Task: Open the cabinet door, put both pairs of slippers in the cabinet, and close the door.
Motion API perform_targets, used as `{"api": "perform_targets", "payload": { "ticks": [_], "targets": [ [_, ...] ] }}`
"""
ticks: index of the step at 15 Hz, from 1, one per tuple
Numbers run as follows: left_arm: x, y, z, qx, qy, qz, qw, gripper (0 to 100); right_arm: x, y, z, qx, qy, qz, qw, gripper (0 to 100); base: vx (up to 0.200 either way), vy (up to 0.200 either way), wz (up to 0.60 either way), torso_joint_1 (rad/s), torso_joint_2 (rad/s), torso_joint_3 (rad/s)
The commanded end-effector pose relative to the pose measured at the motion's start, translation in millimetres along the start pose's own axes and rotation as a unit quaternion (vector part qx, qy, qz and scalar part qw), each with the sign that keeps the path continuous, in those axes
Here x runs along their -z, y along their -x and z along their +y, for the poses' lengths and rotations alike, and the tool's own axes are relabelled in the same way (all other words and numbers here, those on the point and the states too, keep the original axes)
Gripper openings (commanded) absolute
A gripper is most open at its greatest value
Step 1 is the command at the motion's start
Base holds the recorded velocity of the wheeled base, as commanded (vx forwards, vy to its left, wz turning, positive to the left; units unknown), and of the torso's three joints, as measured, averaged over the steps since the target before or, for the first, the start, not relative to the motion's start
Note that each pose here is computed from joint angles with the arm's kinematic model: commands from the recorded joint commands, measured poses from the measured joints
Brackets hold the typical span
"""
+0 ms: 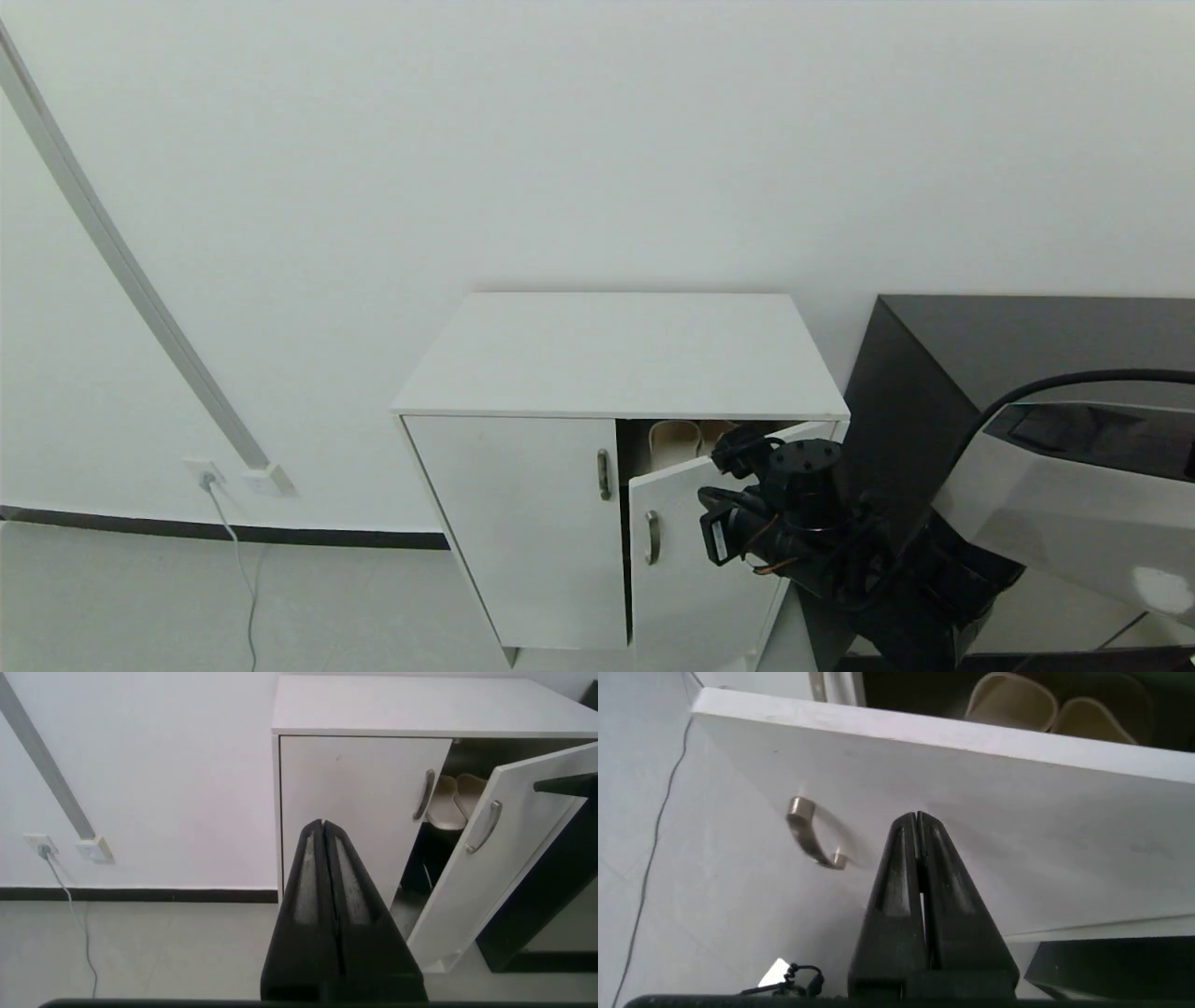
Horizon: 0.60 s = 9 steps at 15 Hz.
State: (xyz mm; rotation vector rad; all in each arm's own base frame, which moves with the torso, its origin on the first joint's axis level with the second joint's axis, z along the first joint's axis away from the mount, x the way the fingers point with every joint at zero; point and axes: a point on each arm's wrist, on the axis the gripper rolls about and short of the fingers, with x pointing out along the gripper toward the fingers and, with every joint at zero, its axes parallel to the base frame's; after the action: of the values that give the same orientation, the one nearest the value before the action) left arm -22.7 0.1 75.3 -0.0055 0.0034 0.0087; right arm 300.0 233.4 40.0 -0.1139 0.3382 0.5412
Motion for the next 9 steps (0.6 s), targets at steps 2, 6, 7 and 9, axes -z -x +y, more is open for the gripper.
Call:
{"api": "perform_targets", "payload": {
  "ticks": [2, 6, 7, 9],
  "targets": [
    [0.0, 0, 0.0, 0.000, 0.000, 0.000, 1.0000, 0, 4, -9, -5, 0.007, -0.003, 0.002, 1.000, 0, 0.000, 0.000, 0.00, 0.000, 0.00, 0.000],
    [0.0, 0, 0.0, 0.000, 0.000, 0.000, 1.0000, 0, 1, -17, -12, 0.017, -0.009, -0.007, 1.000, 0, 0.000, 0.000, 0.00, 0.000, 0.00, 0.000],
    [0.0, 0, 0.0, 0.000, 0.000, 0.000, 1.0000, 0, 1, -19, -12, 0.022, -0.009, -0.007, 1.000, 0, 0.000, 0.000, 0.00, 0.000, 0.00, 0.000],
    [0.0, 0, 0.0, 0.000, 0.000, 0.000, 1.0000, 0, 4, -29, -15, 0.039, -0.011, -0.010, 0.999, 0, 0.000, 0.000, 0.00, 0.000, 0.00, 0.000]
  ]
}}
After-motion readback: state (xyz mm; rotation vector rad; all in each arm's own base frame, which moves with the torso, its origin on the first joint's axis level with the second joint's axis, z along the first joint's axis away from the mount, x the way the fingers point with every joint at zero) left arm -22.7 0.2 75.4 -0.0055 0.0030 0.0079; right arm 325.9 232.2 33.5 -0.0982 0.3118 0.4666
